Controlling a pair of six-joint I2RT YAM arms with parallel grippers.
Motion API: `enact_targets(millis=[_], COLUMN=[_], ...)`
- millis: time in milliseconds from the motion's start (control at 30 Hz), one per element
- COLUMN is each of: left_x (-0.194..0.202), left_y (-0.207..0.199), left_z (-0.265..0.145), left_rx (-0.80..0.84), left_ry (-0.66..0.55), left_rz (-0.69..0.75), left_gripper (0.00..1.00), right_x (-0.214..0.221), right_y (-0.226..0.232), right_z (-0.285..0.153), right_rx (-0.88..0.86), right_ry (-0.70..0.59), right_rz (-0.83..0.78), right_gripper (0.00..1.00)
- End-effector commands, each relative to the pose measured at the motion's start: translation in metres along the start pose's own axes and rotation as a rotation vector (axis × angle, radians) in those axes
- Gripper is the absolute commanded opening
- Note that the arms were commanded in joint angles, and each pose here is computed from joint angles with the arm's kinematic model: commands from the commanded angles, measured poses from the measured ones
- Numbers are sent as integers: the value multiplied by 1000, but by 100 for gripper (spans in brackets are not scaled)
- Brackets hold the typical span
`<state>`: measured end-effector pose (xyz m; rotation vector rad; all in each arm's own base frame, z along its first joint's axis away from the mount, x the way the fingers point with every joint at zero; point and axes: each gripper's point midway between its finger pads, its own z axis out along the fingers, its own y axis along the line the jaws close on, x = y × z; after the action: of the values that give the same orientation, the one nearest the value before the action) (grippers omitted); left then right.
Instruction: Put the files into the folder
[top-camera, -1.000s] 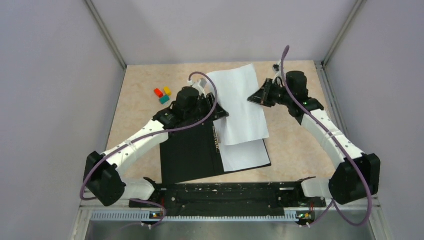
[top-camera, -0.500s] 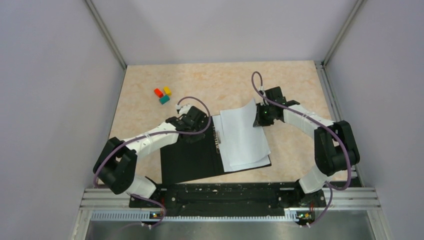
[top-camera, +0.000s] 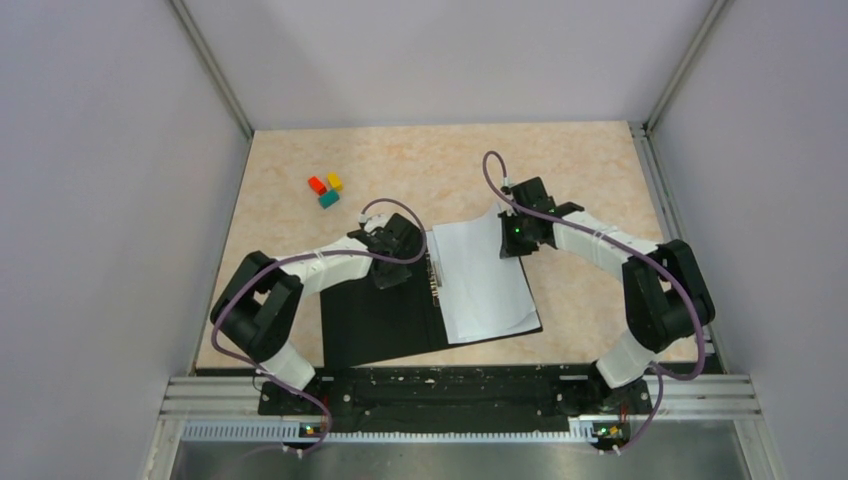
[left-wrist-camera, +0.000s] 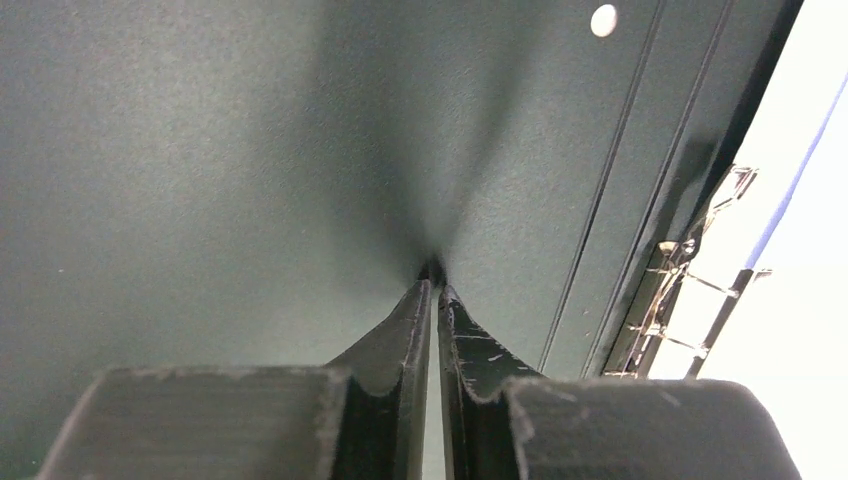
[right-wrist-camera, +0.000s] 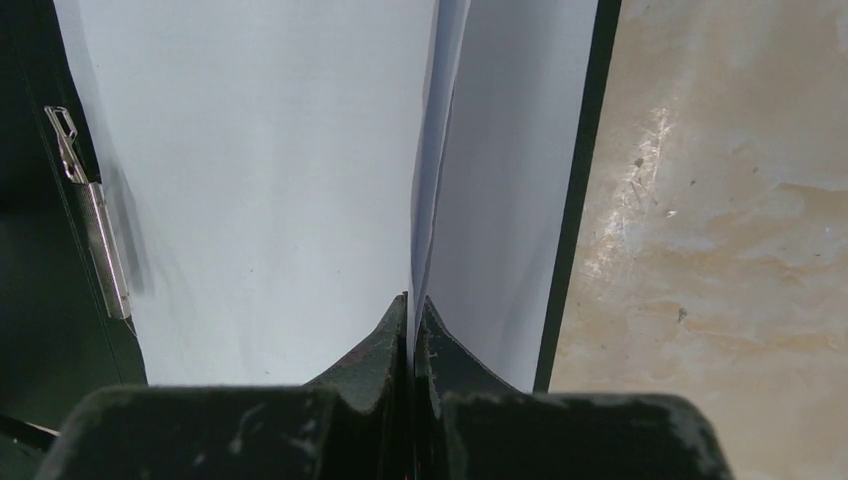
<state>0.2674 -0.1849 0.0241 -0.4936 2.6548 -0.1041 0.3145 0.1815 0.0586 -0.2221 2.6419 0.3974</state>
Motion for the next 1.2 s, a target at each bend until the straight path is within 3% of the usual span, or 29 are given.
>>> enact_targets(millis=[0,1167], left_x=[-12,-12], left_y=[-16,-20], left_z=[0,6], left_rx=[37,56], left_ry=[-19,13], left_rz=[0,-9], left_gripper=[12,8], right_x=[-12,5], right_y=[20,24], right_z=[-4,-6], right_rx=[-42,-23], right_ry=[-38,-61], right_rz=[-18,105], right_gripper=[0,0])
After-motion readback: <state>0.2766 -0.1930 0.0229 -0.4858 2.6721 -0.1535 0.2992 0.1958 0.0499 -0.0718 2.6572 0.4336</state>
